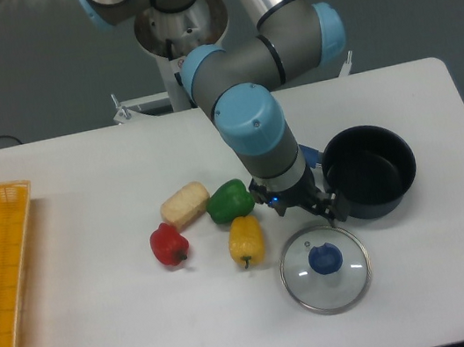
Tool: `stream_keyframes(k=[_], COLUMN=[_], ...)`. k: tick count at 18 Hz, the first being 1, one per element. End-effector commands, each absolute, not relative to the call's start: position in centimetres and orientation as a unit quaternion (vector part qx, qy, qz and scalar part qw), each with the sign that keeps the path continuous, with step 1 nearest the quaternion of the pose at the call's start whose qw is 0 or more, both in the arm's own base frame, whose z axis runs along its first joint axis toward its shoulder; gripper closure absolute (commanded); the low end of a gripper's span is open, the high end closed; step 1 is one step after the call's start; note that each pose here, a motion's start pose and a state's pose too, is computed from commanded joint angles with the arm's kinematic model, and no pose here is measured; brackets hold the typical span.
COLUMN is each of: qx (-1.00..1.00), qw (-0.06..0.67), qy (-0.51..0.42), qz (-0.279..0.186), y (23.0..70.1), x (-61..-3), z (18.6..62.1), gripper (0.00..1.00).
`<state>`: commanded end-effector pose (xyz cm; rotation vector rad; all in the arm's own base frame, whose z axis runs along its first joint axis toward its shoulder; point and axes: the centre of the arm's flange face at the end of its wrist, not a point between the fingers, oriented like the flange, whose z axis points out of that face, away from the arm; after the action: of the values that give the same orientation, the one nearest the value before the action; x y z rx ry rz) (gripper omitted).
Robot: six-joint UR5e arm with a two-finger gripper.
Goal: Pick up the red pepper
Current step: 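Move the gripper from beside the saucepan over to the red pepper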
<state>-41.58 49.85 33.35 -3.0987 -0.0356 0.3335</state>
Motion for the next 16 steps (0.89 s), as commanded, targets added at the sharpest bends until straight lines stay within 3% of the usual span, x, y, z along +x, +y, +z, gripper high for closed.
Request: stream_keyframes(k=[7,16], qx=[-0.993,-0.962], qw=[0.039,0.036], qy=[-0.089,-0.269], qz=[0.065,0.026], y=[50.2,52.7], x=[-40.3,-34.4], z=[31.9,29.3], gripper=[0.00,0.00])
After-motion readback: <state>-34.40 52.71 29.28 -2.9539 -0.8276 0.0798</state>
